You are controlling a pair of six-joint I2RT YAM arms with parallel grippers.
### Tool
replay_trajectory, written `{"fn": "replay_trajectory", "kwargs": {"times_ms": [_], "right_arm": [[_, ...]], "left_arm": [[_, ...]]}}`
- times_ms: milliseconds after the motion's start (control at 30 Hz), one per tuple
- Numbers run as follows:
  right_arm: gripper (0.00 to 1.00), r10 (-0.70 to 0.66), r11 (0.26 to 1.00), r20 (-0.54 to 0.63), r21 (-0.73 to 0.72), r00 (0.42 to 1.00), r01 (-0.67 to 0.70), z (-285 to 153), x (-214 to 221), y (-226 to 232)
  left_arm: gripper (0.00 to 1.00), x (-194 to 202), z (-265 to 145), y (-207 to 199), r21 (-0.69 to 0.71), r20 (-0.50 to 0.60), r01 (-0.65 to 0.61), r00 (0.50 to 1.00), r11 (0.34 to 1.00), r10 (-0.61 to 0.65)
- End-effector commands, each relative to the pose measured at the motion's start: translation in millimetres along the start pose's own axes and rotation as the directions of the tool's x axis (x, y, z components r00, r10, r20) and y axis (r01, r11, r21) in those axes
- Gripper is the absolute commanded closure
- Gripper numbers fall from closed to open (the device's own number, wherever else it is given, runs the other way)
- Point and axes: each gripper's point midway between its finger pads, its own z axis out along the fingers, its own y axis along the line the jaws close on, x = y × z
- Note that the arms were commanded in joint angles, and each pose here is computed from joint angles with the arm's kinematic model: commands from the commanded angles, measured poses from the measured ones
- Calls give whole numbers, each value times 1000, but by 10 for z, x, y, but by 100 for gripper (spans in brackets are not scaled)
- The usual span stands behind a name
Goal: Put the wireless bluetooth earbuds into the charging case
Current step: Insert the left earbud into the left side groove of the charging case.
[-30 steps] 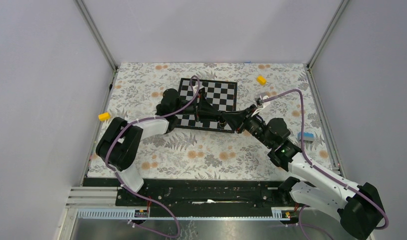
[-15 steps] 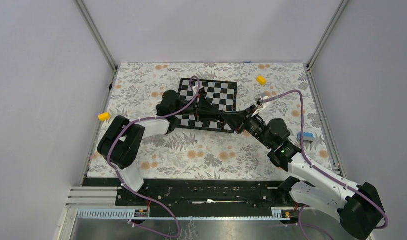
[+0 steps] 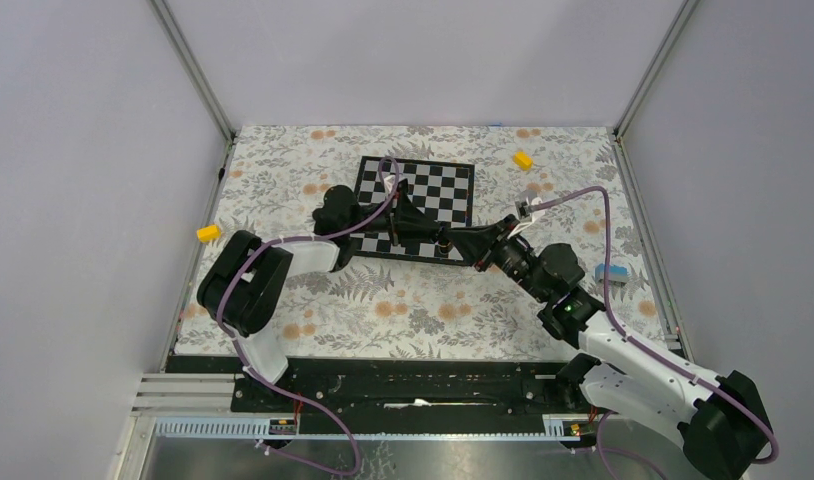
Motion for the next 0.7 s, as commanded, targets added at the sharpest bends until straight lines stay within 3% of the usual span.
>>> {"fn": "replay_trajectory", "kwargs": {"times_ms": [0, 667], "right_arm": [[83, -1, 1000, 35, -24, 999, 2, -23, -69, 63], [83, -2, 1000, -8, -23, 1000, 1, 15, 30, 41]], "left_arm": [[100, -57, -37, -136, 60, 49, -41, 998, 997, 38], [100, -74, -60, -189, 96, 67, -12, 998, 995, 5]]}}
